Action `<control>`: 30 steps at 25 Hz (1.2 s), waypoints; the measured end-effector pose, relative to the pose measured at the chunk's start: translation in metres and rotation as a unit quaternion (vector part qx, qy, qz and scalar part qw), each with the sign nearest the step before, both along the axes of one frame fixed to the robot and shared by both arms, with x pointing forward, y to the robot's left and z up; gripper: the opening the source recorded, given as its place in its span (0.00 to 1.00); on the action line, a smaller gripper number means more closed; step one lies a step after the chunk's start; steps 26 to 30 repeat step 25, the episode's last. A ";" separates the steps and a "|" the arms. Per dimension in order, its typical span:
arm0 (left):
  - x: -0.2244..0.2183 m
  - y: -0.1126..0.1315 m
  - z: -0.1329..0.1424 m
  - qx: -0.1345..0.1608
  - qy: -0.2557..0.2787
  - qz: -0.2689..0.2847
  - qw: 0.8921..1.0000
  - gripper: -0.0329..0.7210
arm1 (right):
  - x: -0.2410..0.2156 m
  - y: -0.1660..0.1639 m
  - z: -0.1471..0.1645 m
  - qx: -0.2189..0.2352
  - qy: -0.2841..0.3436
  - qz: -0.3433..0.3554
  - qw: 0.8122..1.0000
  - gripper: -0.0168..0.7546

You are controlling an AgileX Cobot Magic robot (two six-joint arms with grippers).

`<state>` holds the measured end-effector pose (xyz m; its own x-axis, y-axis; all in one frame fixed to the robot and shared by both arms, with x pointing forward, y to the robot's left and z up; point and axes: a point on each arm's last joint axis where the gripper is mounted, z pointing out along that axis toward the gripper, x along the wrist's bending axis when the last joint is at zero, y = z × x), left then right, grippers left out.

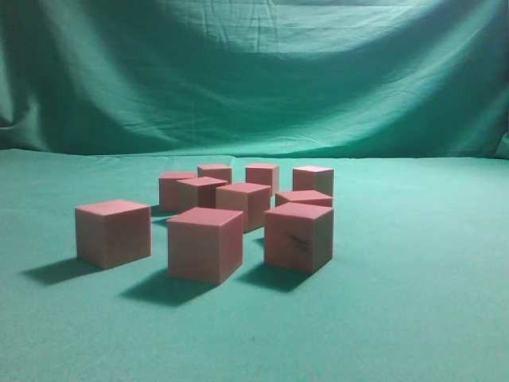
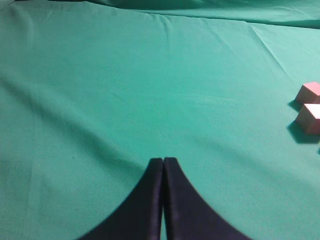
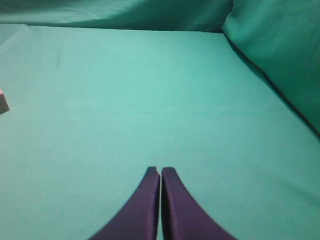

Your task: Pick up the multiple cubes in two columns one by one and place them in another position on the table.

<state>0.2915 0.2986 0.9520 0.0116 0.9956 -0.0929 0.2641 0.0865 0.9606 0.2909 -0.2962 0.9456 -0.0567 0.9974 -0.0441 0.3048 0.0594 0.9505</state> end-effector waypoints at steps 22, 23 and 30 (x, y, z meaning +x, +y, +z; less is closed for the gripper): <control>0.000 0.000 0.000 0.000 0.000 0.000 1.000 0.04 | 0.000 0.000 -0.001 -0.018 0.006 0.007 1.000 0.02; 0.000 0.000 0.000 0.000 0.000 0.000 1.000 0.04 | 0.000 0.000 -0.001 -0.019 0.006 0.008 1.000 0.02; 0.000 0.000 0.000 0.000 0.000 0.000 1.000 0.04 | 0.000 0.000 -0.001 -0.019 0.006 0.008 1.000 0.02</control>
